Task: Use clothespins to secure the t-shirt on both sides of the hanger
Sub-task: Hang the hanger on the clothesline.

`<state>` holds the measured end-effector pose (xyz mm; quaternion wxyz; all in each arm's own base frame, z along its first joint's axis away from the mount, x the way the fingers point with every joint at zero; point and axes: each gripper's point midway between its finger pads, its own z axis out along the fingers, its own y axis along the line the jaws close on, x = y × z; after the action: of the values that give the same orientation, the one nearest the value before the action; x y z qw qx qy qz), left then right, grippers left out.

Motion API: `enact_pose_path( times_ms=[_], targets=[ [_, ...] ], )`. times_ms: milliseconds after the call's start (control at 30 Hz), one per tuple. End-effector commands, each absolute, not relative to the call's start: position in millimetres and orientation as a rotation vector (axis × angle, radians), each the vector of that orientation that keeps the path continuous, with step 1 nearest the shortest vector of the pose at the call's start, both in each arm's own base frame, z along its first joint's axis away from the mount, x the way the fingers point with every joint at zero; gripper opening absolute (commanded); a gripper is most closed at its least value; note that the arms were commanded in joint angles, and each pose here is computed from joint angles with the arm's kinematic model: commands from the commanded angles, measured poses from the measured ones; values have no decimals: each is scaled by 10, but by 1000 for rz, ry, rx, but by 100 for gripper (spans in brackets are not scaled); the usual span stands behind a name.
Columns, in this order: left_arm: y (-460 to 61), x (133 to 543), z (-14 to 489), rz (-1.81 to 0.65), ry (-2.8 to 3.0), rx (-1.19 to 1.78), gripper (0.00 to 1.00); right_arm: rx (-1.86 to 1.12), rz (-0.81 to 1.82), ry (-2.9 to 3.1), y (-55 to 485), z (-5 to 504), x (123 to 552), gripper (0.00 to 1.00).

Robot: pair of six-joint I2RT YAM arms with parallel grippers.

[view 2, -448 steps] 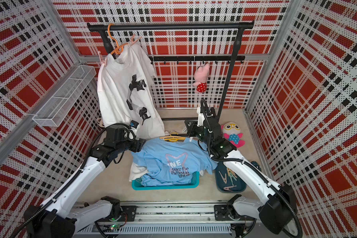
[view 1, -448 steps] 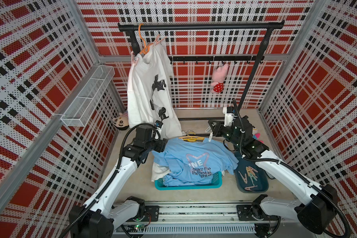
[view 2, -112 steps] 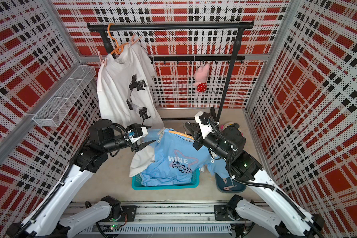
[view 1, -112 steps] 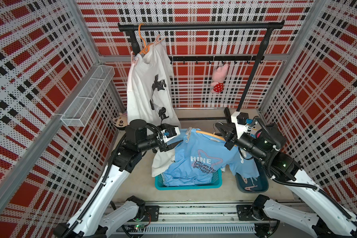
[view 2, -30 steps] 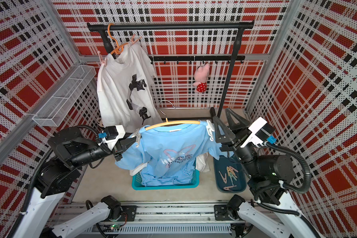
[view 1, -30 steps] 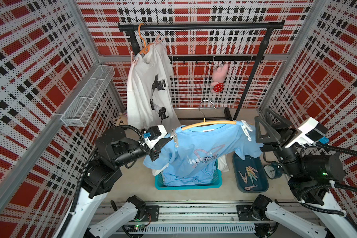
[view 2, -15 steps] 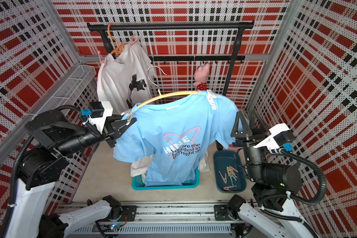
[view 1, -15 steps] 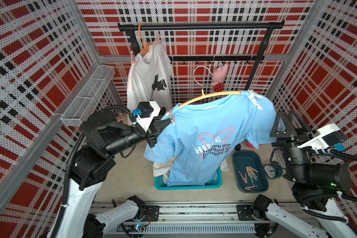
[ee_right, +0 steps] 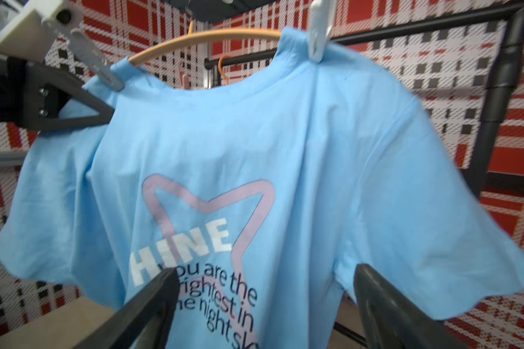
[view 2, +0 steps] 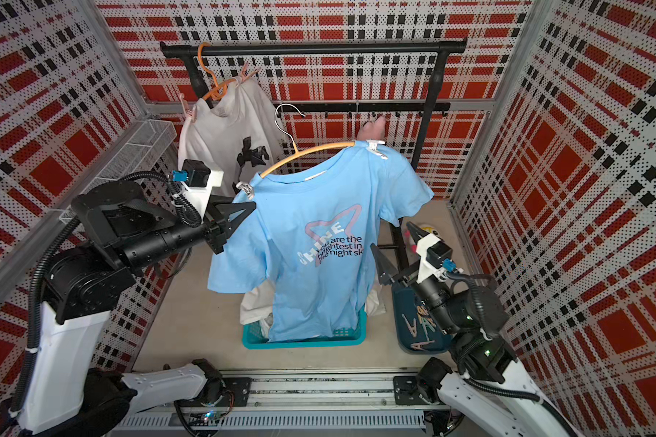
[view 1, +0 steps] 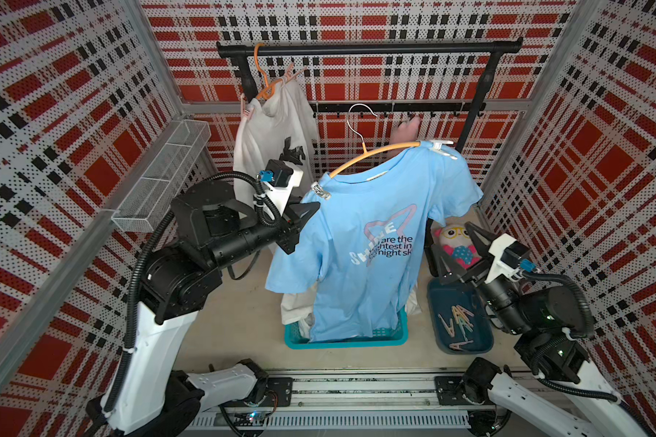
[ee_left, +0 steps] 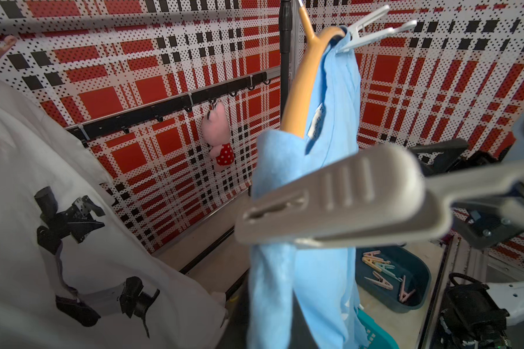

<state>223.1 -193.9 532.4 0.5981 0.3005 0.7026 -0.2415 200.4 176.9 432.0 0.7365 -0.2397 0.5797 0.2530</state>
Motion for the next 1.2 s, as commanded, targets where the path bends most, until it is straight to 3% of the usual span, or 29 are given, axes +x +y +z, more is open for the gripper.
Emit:
enact_pose_path(
  times_ms=[0,300,533,800,967,1033,1167],
  targets=[
    [-1822,2110,5670,-596,1545,602,0,-648,749,1432,2168,3721,2011,97],
    [-1643,1940,5883,-633,1499,517,0,-721,866,1513,2647,2955,2030,100],
    [-1638,1924,5886,-646,1501,509,0,-812,883,1519,3107,2765,1893,100],
    [-1592,1856,5926,-665,1488,492,0,-683,830,1545,3520,2658,2137,96],
    [-1582,1843,5906,-669,1492,489,0,-608,815,1488,3667,2843,2215,62],
    [-1563,1898,5836,-638,1513,477,0,-589,839,1439,3647,3034,2173,39],
    [-1537,2089,5642,-554,1587,441,0,-562,859,1390,3504,3465,2105,8]
  ],
)
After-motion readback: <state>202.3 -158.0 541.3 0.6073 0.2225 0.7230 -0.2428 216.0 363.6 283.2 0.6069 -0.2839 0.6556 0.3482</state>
